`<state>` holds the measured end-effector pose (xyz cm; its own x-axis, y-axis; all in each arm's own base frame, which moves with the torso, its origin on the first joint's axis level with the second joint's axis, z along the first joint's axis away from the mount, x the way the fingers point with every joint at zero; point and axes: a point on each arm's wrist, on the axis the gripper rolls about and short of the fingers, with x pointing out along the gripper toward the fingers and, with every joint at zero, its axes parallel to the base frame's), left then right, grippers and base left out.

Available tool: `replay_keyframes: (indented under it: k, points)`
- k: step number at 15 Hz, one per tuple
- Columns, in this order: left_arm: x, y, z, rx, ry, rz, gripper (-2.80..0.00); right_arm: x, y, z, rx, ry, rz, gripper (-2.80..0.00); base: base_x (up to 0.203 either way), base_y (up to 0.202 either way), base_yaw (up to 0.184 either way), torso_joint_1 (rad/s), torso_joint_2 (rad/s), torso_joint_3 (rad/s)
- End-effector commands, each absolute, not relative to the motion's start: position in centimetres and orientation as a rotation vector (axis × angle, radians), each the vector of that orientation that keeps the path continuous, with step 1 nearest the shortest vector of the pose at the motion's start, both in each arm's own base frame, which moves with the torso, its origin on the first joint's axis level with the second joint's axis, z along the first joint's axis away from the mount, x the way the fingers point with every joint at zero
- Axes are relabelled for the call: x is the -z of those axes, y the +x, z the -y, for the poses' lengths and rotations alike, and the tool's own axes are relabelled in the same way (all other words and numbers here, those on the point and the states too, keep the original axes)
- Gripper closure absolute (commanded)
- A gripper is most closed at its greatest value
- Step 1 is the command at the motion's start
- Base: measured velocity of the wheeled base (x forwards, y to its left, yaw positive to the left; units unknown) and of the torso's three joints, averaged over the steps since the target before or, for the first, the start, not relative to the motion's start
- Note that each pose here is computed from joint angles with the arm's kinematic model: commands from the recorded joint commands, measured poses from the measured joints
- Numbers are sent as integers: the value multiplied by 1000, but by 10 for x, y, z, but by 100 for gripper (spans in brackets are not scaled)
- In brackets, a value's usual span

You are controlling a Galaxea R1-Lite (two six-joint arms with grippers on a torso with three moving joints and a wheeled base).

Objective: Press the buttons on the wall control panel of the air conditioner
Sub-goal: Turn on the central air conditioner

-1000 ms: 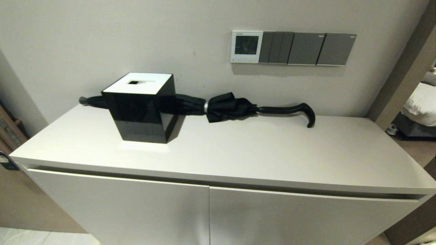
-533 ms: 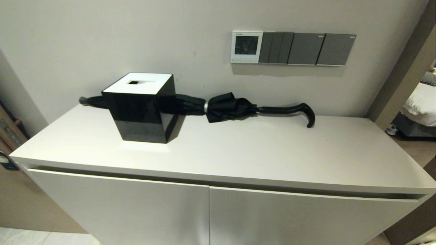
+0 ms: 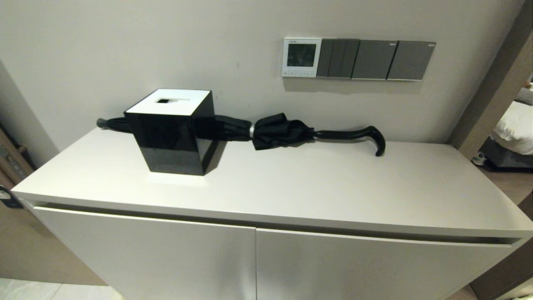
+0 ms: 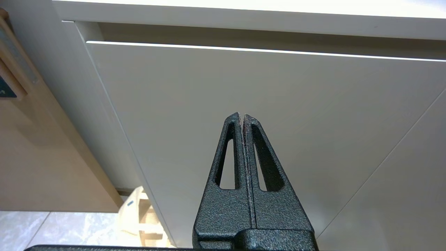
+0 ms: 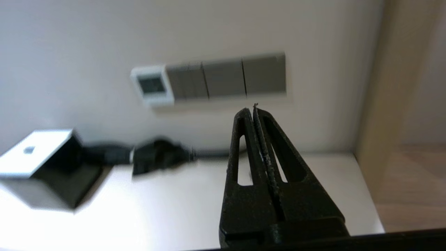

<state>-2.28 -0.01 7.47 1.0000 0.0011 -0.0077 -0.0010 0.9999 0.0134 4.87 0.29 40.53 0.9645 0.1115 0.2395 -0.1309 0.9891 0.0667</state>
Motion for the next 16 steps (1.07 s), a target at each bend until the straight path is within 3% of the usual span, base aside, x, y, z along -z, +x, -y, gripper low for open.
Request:
replay_keyframes:
  k: [1,6,10,16]
  points:
    - [-75,-23,0,-1,14,-9,0,-419,163,-7,-115,109,95,0,0,0,0,0,0,0]
    - [-75,-23,0,-1,14,-8,0,-418,283,-69,-75,143,63,0,0,0,0,0,0,0]
    - [-75,-23,0,-1,14,-9,0,-401,310,-130,-73,134,99,0,0,0,0,0,0,0]
    - [-75,-23,0,-1,14,-8,0,-389,313,-178,50,34,211,0,0,0,0,0,0,0]
